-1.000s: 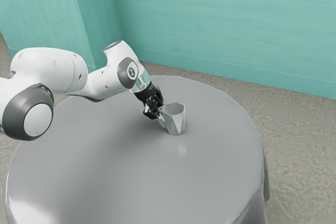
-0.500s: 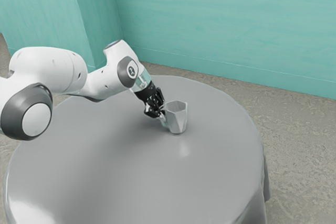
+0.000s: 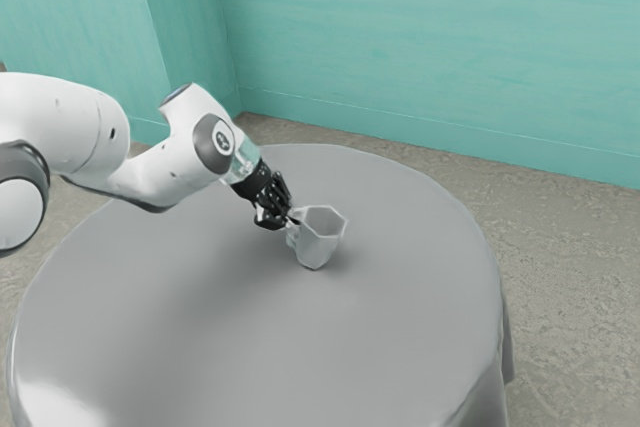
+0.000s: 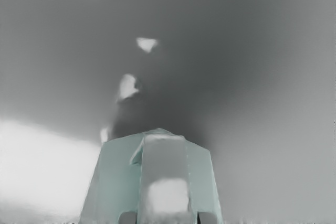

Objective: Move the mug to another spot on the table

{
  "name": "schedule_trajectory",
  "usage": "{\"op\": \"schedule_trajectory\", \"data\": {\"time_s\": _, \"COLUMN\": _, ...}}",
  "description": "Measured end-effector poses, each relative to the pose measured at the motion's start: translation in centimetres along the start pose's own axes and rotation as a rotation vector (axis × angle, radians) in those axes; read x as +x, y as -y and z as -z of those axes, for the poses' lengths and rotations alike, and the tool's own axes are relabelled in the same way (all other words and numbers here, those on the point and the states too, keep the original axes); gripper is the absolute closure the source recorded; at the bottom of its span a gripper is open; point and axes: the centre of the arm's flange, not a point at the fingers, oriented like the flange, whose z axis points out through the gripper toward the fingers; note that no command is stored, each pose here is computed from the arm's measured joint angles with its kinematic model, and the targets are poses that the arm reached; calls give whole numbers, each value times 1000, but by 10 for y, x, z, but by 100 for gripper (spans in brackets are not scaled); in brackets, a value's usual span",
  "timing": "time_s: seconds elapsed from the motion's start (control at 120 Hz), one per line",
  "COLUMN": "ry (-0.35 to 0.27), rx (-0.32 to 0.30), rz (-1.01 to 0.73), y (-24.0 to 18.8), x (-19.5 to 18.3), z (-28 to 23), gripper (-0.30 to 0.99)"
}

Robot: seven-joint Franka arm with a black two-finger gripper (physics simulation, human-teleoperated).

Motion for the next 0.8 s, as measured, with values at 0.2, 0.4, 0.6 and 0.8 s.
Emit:
{"op": "schedule_trajectory", "data": {"time_s": 0.2, "ry": 15, "rx": -49, "rz": -10, "y": 11, "x": -6, "z": 23, "gripper": 65}}
{"op": "schedule_trajectory", "data": {"time_s": 0.4, "ry": 79, "rx": -82, "rz": 58, "y": 47, "x": 4, "z": 51, "gripper": 66}}
{"op": "schedule_trajectory", "data": {"time_s": 0.6, "ry": 172, "rx": -121, "rz": 142, "y": 70, "x": 24, "z": 66, "gripper": 66}}
{"op": "schedule_trajectory", "data": {"time_s": 0.8, "ry": 216, "rx": -161, "rz": 205, "y": 83, "x": 60, "z": 73, "gripper": 66}}
